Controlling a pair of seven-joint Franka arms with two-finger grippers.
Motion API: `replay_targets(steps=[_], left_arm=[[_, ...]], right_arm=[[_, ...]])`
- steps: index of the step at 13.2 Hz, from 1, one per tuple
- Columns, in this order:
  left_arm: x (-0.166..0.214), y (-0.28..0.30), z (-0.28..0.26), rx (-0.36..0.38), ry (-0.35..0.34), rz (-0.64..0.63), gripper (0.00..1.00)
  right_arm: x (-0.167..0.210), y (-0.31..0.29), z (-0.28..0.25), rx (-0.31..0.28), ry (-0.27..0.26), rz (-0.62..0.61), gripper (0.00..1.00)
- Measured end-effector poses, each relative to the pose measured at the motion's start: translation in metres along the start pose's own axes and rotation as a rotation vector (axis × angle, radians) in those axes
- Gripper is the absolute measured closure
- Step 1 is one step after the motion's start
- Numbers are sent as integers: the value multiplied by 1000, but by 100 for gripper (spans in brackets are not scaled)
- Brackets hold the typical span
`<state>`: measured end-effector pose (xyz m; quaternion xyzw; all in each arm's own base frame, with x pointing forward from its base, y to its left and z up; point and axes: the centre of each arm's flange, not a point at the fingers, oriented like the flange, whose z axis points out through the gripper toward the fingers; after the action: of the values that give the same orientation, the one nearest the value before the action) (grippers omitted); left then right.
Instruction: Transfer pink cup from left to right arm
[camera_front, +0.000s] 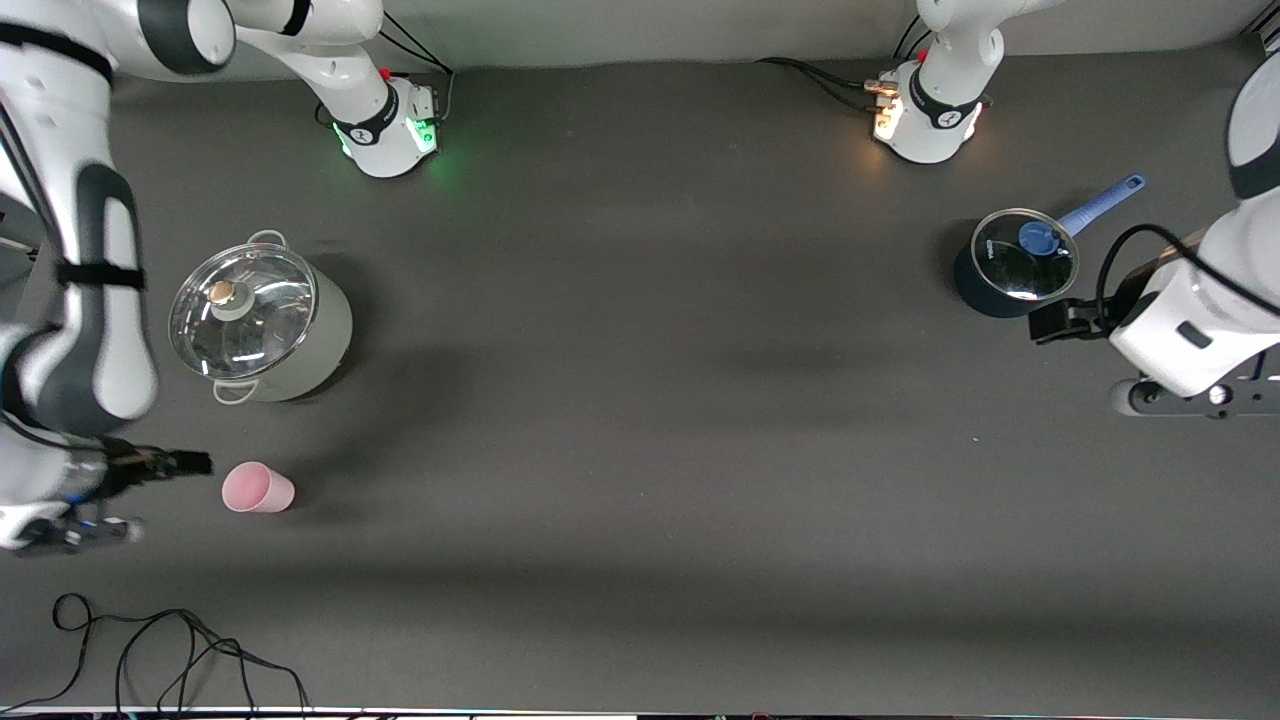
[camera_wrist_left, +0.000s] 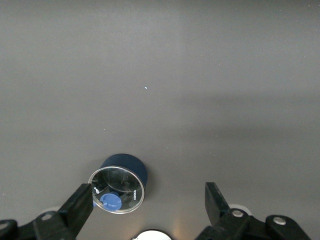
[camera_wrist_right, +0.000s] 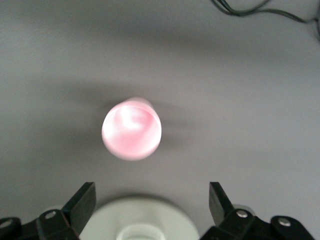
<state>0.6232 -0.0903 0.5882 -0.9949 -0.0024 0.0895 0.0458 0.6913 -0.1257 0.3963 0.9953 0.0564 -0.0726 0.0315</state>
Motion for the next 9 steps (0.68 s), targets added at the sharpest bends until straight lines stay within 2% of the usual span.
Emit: replay_targets(steps=[4, 7, 9], left_arm=[[2, -2, 3, -1, -3, -6, 0], [2, 2, 5, -8, -2, 2, 0], [4, 12, 9, -12, 8, 18, 0]], right_arm=[[-53, -5, -85, 37, -34, 10, 0], [-87, -9, -129, 94, 0, 33, 0], [-110, -13, -146, 109, 24, 70, 0]])
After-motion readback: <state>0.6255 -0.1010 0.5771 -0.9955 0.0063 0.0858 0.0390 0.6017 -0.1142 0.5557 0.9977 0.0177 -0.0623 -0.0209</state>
